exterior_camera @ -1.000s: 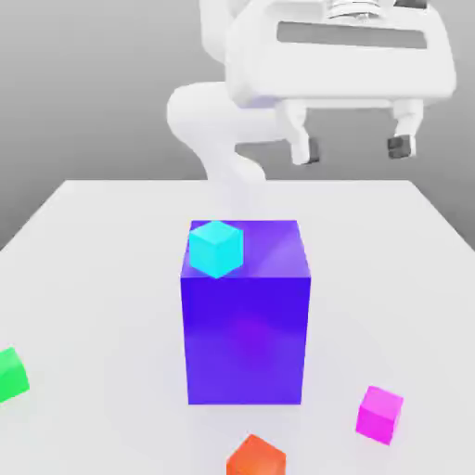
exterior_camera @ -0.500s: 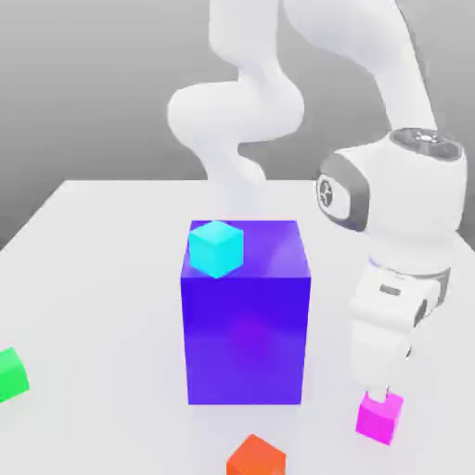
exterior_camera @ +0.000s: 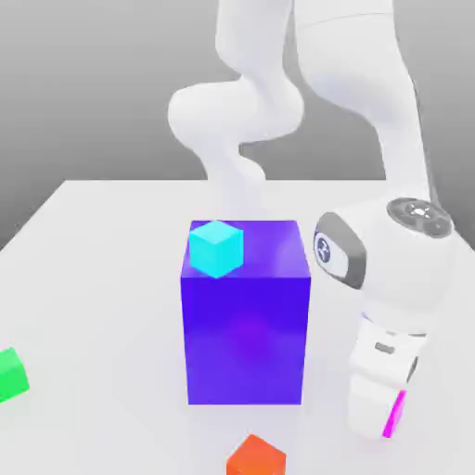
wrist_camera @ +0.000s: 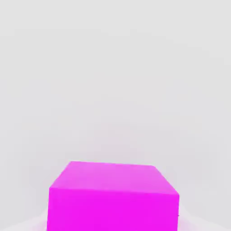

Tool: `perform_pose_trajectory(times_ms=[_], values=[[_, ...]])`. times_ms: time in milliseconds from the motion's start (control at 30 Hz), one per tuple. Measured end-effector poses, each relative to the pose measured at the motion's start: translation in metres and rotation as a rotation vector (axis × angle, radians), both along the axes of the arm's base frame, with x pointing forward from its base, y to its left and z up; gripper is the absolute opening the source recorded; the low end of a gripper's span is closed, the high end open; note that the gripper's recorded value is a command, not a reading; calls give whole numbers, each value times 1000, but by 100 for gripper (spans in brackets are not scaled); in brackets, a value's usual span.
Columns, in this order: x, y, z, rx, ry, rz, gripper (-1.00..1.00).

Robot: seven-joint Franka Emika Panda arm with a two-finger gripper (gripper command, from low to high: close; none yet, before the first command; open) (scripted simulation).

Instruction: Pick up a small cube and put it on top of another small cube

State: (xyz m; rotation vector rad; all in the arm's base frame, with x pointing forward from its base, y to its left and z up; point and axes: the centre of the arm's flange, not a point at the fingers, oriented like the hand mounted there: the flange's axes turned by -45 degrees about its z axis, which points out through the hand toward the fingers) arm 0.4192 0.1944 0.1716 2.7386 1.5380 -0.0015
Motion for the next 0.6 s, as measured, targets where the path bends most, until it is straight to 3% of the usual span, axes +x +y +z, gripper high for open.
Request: perform_pose_trajectory(times_ms=[100,333,600], values=[[20,-25,20,-7,9,-54,-100],[70,-197,39,-16,24,-344,-100],[31,-397,58,-9,20,-665,-100]])
